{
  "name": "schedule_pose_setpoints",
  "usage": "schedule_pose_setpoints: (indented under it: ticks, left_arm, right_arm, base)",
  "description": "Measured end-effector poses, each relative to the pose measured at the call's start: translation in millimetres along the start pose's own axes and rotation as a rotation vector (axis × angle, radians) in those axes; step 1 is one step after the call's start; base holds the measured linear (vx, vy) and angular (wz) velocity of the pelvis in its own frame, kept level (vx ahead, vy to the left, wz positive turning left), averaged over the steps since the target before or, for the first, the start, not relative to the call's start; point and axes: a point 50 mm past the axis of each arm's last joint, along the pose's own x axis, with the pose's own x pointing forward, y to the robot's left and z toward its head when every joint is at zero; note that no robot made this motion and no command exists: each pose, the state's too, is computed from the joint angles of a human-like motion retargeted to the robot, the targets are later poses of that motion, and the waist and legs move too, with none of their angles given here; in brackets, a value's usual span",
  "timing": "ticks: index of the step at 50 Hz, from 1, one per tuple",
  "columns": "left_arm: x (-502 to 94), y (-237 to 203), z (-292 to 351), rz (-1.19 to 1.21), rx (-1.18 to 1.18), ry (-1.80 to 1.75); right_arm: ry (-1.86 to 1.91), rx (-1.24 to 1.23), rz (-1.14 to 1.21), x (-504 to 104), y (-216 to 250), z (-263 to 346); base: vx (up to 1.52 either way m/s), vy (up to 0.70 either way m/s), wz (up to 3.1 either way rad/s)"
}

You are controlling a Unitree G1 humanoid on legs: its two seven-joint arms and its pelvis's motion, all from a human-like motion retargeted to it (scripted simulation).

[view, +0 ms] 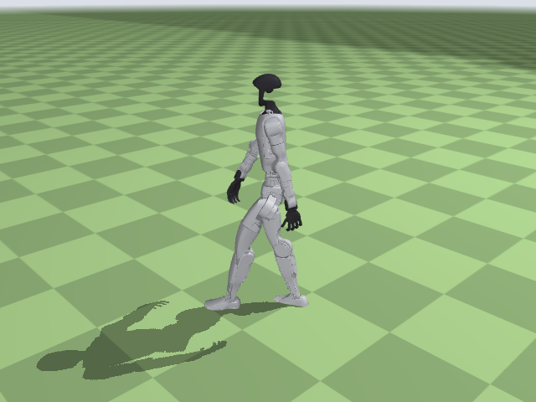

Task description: Upper body actions

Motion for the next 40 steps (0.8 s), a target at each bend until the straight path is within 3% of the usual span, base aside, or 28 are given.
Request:
schedule_pose_setpoints:
  ticks: [3, 8, 12, 18, 22, 32, 40]
  left_arm:
    - [0, 0, -14, 0.001, -0.06, 0.018]
    - [-3, 8, -28, 0.012, -0.125, 0.089]
    - [-5, 19, -16, 0.066, -0.171, 0.046]
    - [-5, 16, 23, 0.056, -0.206, -0.042]
    - [-11, 21, 69, 0.08, -0.088, -0.124]
    - [-43, 14, 179, 0.122, 0.29, -0.415]
    - [-32, 2, 160, 0.067, 0.34, -0.428]
  right_arm:
    - [-0.102, -0.018, -0.006, 2, -1, 30]
    - [-0.222, 0.093, 0.081, 3, 42, 42]
    - [-0.104, 0.183, 0.131, 1, 76, -1]
    - [0.294, 0.05, 0.237, -19, 107, -85]
    - [0.421, 0.113, 0.242, -36, 119, -120]
    - [0.648, 0.591, 0.183, -78, 166, -173]
    - [0.829, 0.651, 0.221, -104, 190, -195]
  base:
    - [0.79, -0.2, -0.28]
    - [1.11, -0.16, -0.14]
    - [0.9, -0.22, 0.08]
    - [0.81, -0.1, 0.1]
    - [0.66, -0.21, 0.86]
    - [0.52, -0.29, 1.13]
    - [0.74, -0.51, 0.51]
